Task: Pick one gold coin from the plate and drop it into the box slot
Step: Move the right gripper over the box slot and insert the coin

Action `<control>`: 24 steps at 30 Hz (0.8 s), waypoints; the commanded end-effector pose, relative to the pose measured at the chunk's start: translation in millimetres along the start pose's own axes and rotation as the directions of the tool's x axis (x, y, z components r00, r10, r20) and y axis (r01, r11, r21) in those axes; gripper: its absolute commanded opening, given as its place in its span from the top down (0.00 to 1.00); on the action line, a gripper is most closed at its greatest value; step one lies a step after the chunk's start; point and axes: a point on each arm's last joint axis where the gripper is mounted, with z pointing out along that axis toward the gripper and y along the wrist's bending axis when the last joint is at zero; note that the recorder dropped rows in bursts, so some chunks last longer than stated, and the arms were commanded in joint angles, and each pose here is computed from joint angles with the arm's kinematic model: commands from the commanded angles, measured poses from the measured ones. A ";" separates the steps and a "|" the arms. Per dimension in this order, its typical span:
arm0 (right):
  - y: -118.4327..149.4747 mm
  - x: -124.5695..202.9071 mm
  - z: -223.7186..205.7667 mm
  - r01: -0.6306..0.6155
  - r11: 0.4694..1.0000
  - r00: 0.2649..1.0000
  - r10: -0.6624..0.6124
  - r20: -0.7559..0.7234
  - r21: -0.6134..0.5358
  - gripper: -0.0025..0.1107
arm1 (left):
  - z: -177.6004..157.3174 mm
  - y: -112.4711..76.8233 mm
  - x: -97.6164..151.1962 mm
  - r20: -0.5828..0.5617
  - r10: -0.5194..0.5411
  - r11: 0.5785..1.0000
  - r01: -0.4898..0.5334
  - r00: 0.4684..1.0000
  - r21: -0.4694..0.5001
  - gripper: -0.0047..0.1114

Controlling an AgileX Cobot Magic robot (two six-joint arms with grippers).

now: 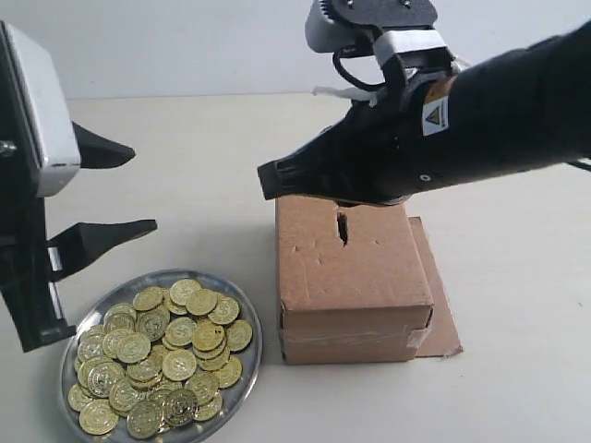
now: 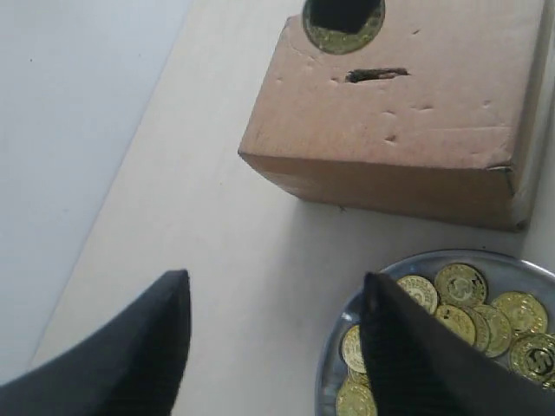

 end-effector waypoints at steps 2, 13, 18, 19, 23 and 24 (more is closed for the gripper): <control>-16.9 -16.9 10.7 0.055 0.950 0.985 -0.002 -0.173 0.306 0.98 | -15.3 -4.4 4.9 -0.038 -0.041 0.998 0.042 0.998 0.036 0.55; -13.8 -13.9 55.0 0.007 0.946 0.944 0.101 -0.314 0.325 0.98 | -24.9 -11.1 12.2 -0.111 -0.040 0.994 0.051 0.993 0.097 0.47; -13.6 -17.3 64.8 -0.004 0.943 0.942 0.115 -0.315 0.333 0.98 | -25.1 -11.9 13.1 -0.121 -0.039 0.993 0.052 0.992 0.105 0.47; -13.3 -18.0 66.1 -0.020 0.942 0.942 0.130 -0.309 0.335 0.98 | -25.1 -11.9 13.1 -0.121 -0.039 0.993 0.052 0.992 0.105 0.47; -20.5 -19.0 70.0 -0.094 0.926 0.936 0.208 -0.285 0.365 0.98 | -25.1 -11.9 13.1 -0.121 -0.041 0.993 0.054 0.992 0.105 0.47; -21.4 -19.2 70.0 -0.100 0.925 0.935 0.214 -0.283 0.367 0.98 | -25.1 -11.9 13.1 -0.121 -0.041 0.993 0.054 0.992 0.105 0.47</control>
